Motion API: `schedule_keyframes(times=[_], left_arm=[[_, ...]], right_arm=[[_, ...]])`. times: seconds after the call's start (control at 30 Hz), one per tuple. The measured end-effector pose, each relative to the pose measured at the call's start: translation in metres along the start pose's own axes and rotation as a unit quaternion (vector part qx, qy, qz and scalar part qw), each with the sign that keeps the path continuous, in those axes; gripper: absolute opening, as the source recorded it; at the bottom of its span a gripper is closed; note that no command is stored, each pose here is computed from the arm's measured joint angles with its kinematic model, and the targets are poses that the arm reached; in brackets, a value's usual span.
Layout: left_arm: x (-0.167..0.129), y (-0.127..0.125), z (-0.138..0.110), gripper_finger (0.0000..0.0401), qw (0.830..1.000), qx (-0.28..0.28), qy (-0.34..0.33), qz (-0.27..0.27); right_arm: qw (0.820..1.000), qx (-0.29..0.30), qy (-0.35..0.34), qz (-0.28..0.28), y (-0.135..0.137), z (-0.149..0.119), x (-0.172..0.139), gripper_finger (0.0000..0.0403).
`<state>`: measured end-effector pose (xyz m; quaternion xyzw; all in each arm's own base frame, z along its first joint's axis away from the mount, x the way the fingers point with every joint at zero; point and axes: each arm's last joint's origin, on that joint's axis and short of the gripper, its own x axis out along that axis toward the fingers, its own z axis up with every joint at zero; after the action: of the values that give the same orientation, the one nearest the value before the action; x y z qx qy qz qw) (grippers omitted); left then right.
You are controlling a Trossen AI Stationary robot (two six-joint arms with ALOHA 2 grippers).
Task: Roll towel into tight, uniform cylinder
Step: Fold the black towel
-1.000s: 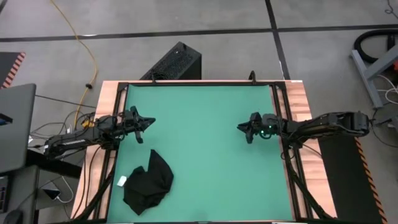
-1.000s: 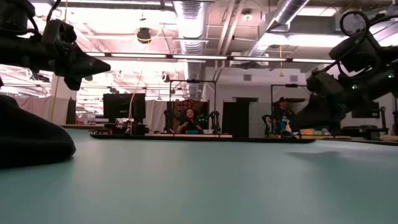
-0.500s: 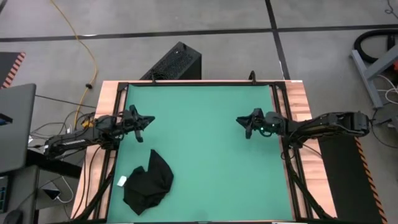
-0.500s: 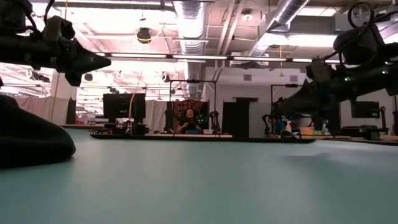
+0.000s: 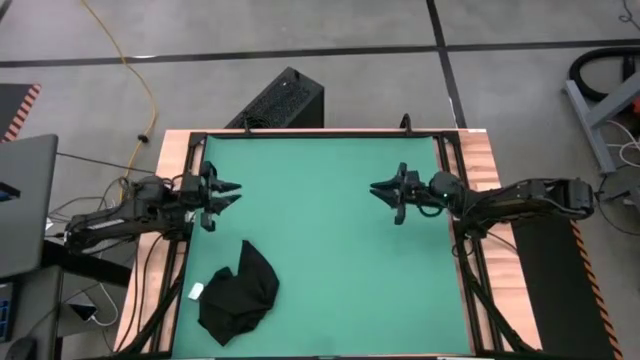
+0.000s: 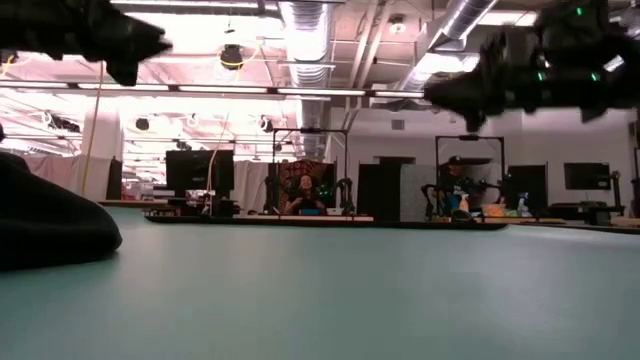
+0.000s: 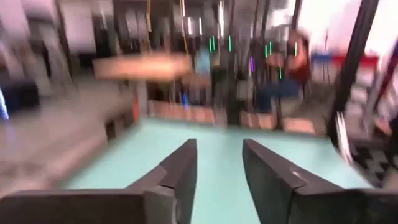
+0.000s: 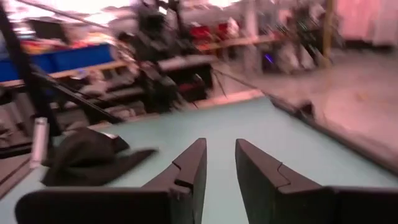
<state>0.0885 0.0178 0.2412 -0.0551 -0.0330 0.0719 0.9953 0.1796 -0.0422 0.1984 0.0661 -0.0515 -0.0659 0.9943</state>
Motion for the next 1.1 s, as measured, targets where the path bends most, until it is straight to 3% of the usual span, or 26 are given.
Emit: schedule_keyframes(times=[0.1,0.2,0.4,0.5,0.7,1.0,1.1], left_arm=[[0.007,-0.002,0.0,0.0141,0.99,-0.04,0.132,-0.015],[0.018,-0.009,-0.002,0.0143,0.967,-0.064,0.24,-0.056],[0.049,-0.044,0.0,0.0144,0.927,-0.051,0.329,-0.174],[0.059,-0.069,-0.001,0.0144,0.909,-0.011,0.367,-0.196],[0.062,-0.121,-0.012,0.0144,0.866,0.056,0.468,-0.167],[0.054,-0.204,-0.016,0.0144,0.824,0.043,0.538,-0.172],[0.053,-0.222,-0.017,0.0144,0.808,0.051,0.568,-0.15]], right_arm=[[0.999,-0.035,0.003,0.016,0.006,0.014,0.011,0.0125],[0.997,-0.072,0.012,0.028,0.012,0.025,0.02,0.0139],[0.994,-0.1,0.023,0.037,0.018,0.04,0.029,0.0156],[0.994,-0.102,0.024,0.036,0.019,0.043,0.03,0.0157],[0.994,-0.101,0.038,0.035,0.018,0.04,0.03,0.0156],[0.991,-0.124,0.045,0.035,0.018,0.039,0.03,0.0156],[0.991,-0.124,0.045,0.036,0.018,0.039,0.03,0.0156]])
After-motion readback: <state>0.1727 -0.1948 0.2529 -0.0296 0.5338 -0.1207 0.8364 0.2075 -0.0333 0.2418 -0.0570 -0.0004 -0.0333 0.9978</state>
